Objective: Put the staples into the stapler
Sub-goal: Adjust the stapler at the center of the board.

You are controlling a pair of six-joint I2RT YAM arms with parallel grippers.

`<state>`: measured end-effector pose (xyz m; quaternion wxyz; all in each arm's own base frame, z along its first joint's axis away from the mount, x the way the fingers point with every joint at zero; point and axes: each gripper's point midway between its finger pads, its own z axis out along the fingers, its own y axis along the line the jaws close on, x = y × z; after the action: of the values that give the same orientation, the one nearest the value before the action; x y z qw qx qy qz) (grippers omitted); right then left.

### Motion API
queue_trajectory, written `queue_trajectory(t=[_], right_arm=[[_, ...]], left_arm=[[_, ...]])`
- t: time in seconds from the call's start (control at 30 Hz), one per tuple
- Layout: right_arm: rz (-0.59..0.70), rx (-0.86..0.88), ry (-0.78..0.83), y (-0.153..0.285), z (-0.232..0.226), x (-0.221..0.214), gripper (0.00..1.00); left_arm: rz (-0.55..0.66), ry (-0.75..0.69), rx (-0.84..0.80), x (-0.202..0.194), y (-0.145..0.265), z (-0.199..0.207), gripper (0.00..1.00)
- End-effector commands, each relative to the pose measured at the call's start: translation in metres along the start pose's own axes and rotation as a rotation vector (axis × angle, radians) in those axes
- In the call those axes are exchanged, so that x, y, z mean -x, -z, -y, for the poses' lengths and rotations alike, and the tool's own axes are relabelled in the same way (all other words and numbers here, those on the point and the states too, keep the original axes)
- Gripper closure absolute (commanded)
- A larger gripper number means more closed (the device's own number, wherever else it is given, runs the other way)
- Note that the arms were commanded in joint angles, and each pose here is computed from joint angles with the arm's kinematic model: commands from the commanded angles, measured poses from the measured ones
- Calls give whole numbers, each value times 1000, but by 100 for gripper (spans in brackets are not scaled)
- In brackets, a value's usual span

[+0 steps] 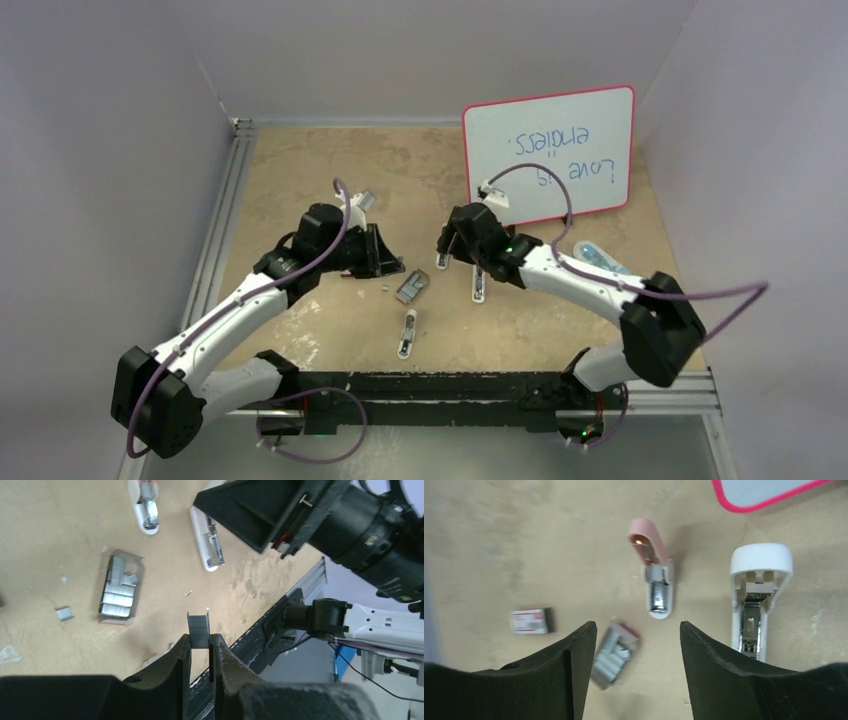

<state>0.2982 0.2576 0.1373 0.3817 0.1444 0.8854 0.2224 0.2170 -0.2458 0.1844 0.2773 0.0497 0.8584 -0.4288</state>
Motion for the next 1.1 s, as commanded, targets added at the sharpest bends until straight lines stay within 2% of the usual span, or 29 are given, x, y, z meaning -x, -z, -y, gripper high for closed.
queue_trajectory(t=[0.0, 0.27, 0.5, 0.63, 0.77, 0.9, 1.07], right_arm=[[26, -162, 146, -23, 18, -6, 34], [22, -258, 200, -67, 17, -20, 32], [25, -365, 226, -93, 33, -29, 39], [19, -403, 246, -101, 41, -34, 49], [28, -419, 252, -99, 47, -34, 68], [19, -415, 260, -89, 52, -38, 73], [-18, -379, 286, -69, 52, -55, 73]], left_arm=[[17, -35, 86, 7, 3, -10, 86], [-36, -26, 139, -7, -11, -15, 86], [-43, -39, 171, -11, -17, -15, 86], [-45, -41, 197, -13, -17, -18, 86], [-57, -45, 222, -18, -18, -17, 86], [-86, -48, 240, -28, -24, -14, 86], [-116, -42, 264, -40, -27, -12, 86]])
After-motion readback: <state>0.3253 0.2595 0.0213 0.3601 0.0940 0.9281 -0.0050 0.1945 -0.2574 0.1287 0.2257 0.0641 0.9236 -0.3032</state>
